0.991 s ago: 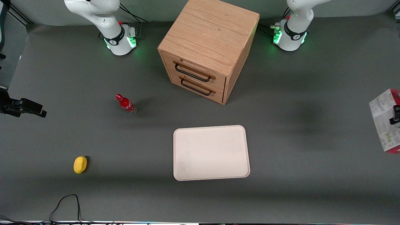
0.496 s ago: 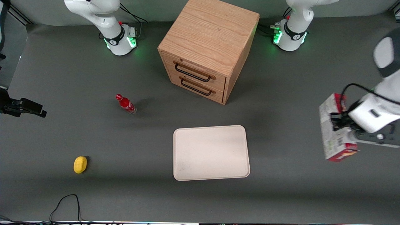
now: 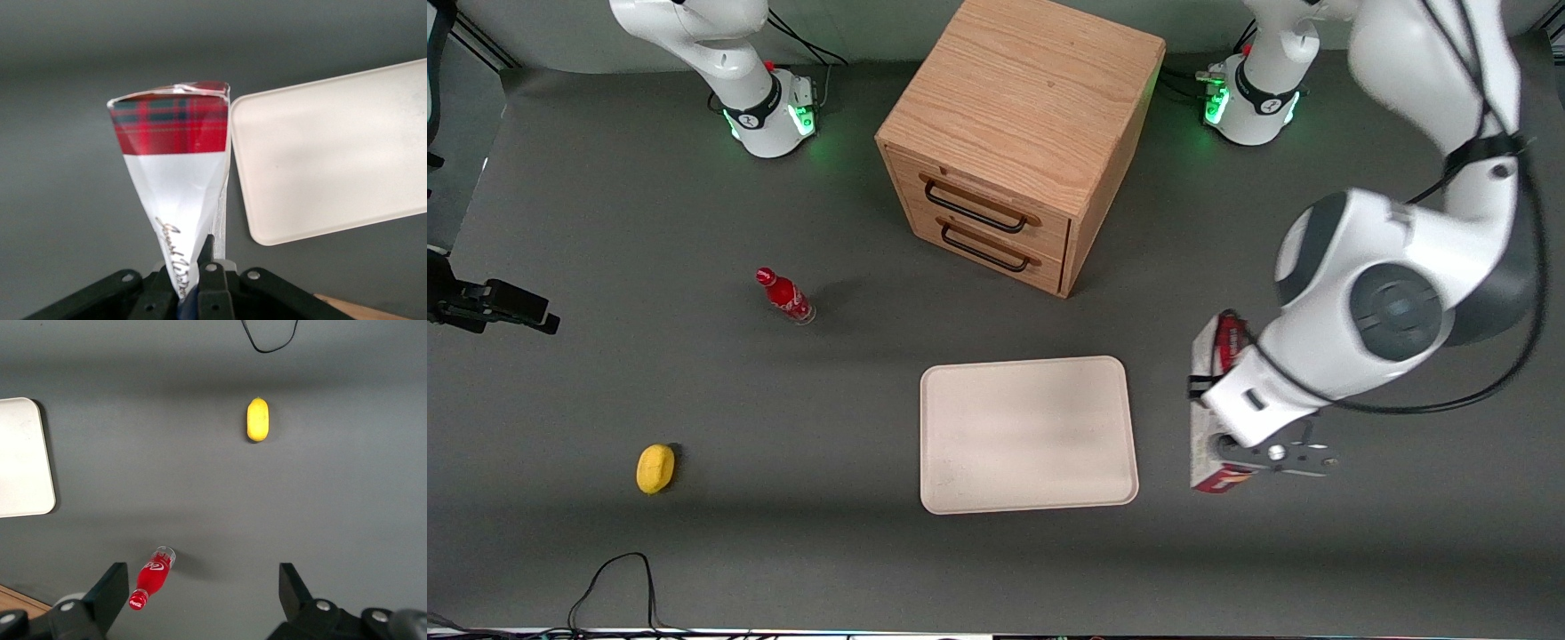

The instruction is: Place red cookie box on tray

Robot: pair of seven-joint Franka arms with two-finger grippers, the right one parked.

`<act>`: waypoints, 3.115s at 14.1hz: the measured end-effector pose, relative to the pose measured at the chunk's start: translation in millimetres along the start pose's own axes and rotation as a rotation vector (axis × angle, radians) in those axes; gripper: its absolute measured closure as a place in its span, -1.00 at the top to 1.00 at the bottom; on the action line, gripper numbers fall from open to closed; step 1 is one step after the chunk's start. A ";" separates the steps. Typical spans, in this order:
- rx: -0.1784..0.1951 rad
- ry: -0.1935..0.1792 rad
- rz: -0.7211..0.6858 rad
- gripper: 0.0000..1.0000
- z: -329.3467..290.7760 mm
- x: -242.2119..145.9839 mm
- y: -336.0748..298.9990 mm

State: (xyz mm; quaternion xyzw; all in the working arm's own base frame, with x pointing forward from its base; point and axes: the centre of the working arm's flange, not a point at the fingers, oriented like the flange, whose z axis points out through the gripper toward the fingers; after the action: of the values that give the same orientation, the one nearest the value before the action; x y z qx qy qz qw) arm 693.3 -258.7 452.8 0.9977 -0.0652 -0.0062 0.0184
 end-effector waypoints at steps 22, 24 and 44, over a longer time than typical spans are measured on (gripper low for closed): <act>0.020 0.002 -0.162 0.34 179.8 16.3 90.3; 0.009 0.034 -0.168 0.77 154.4 19.8 88.4; 0.061 -0.001 -0.258 1.00 -137.3 -166.2 -239.0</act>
State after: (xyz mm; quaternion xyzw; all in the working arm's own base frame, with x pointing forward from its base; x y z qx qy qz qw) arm 561.6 4.7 582.7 0.9979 0.0634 -0.0070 -0.0130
